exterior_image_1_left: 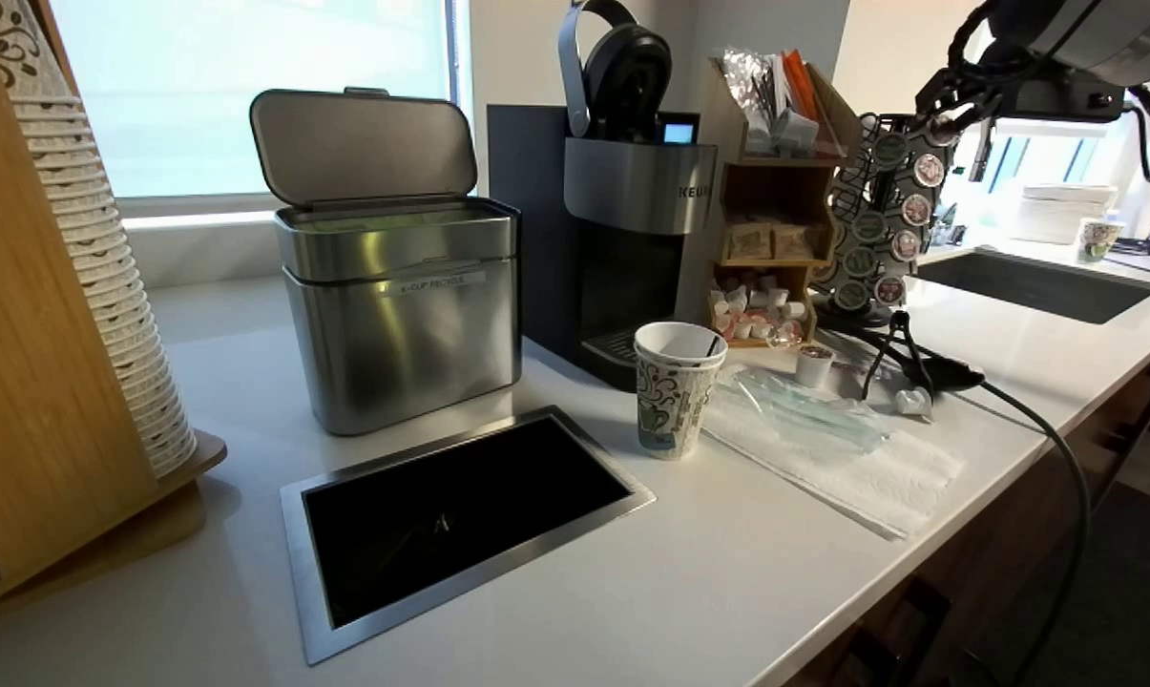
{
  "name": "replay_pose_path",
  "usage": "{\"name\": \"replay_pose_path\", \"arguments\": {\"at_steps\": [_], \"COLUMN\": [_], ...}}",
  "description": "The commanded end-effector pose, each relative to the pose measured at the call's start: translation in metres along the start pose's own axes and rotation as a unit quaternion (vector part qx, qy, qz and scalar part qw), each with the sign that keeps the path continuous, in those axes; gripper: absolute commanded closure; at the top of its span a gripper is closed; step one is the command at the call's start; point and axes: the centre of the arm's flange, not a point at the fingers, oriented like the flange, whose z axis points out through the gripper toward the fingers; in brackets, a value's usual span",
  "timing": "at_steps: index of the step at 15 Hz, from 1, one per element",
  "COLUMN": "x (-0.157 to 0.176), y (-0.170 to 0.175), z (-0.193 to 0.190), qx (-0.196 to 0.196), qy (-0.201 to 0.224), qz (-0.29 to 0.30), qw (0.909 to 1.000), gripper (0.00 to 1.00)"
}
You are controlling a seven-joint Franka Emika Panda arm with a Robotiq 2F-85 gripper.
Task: Remove one coffee pod from the stand on the right and put it on the countertop then place one coffee pod from the counter in the coffee maker chamber.
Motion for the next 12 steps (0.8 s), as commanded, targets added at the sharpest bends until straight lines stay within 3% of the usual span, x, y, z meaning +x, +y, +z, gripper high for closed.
{"name": "replay_pose_path", "arguments": {"at_steps": [1, 4, 5, 12], "x": [-0.006, -0.012, -0.014, -0.015], "y": [0.008, 0.009, 0.009, 0.010], "z": [0.003, 0.001, -0.001, -0.010], "qx": [0.006, 0.006, 0.006, 0.006], "qy": [-0.011, -0.015, -0.015, -0.006], "qz": [0.001, 0.001, 0.001, 0.002], "qw": [0.9999, 0.9999, 0.9999, 1.0000], "gripper": [0.24, 0.12, 0.17, 0.18]}}
